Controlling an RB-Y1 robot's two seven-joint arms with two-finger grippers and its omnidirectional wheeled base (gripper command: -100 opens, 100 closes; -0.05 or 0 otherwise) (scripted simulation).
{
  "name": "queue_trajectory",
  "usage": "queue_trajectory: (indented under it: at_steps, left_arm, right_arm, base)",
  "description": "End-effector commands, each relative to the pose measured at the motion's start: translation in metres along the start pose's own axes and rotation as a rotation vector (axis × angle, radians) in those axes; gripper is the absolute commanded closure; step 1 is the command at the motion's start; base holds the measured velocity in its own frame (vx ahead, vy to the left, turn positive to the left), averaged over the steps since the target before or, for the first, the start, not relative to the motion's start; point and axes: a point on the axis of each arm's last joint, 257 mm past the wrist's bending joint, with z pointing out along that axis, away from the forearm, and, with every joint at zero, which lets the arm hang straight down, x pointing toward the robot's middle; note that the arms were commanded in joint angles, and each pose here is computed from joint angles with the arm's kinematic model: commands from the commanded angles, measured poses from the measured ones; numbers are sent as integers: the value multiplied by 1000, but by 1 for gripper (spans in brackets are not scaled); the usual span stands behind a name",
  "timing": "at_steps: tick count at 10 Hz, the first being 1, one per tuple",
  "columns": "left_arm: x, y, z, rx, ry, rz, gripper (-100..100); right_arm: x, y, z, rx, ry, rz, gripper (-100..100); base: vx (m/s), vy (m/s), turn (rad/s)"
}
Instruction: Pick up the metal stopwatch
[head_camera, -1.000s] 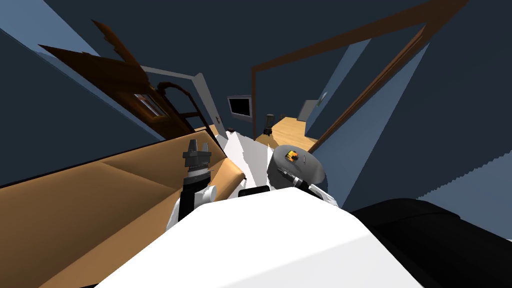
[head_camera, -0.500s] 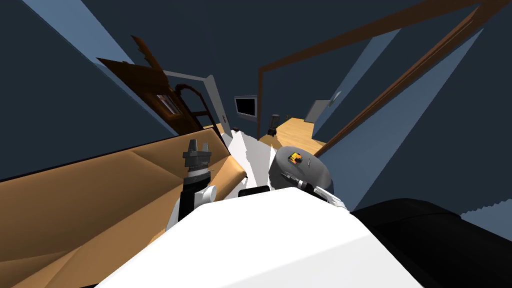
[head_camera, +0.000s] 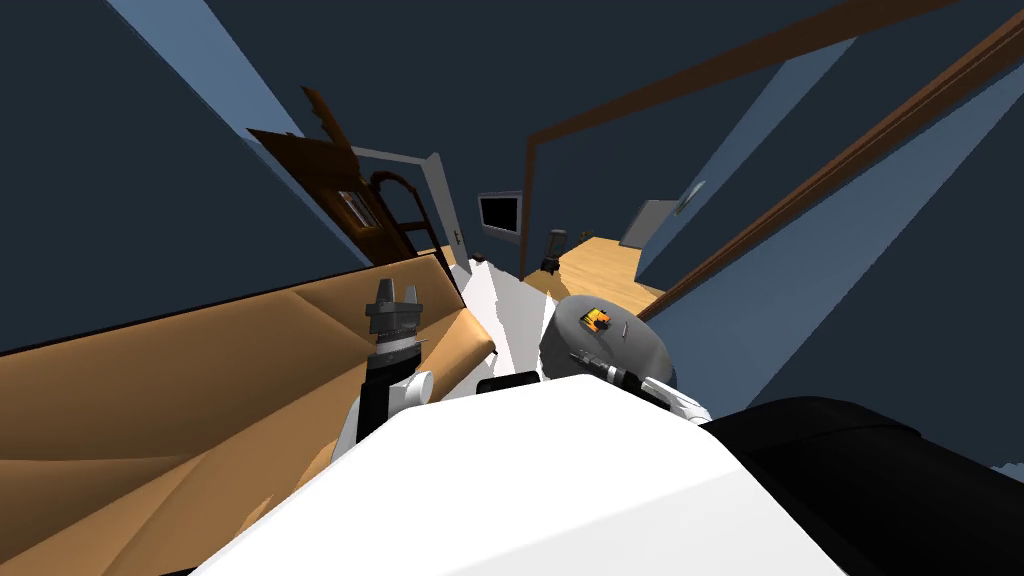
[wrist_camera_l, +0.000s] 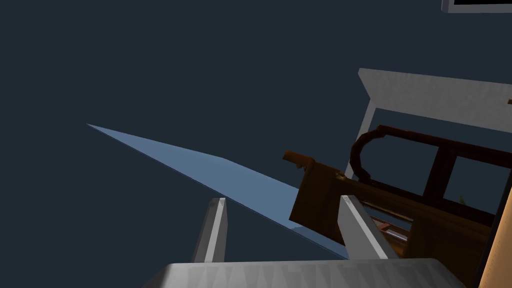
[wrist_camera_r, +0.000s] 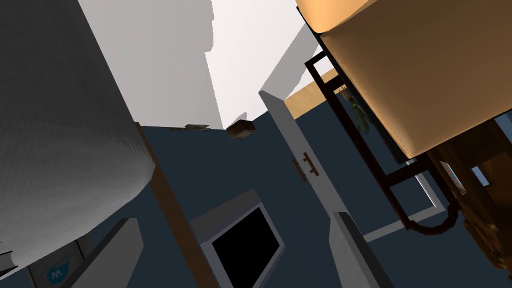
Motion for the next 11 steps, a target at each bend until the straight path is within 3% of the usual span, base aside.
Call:
queue_trajectory:
  at_steps: [1,5,6,7,8,9,10,11]
  left_arm:
    - [0,0,0,0,0,0,0]
    - [0,0,0,0,0,0,0]
    - [0,0,0,0,0,0,0]
    - [0,0,0,0,0,0,0]
    - [0,0,0,0,0,0,0]
    - [0,0,0,0,0,0,0]
    - [0,0,0,0,0,0,0]
    - [0,0,0,0,0,0,0]
  right_arm:
    - [11,-14,-9,27,34,-13,-100]
    - [33,-55,-50,104,151,-74,-100]
    - [38,-71,-69,132,200,-106,-100]
    - [40,-75,-72,141,205,-104,-100]
    - [43,-90,-91,170,251,-135,-100]
    - [44,-93,-93,177,254,-133,-100]
    - [46,-109,-115,210,300,-160,-100]
    - [46,-109,-115,210,300,-160,-100]
  base:
    - [-25,-48,169]
    - [-23,-19,146]
    - [-14,5,156]
    - [-3,-7,95]
    - [11,-39,138]
    - [9,-31,98]
    - [-11,-4,139]
    - [-12,14,49]
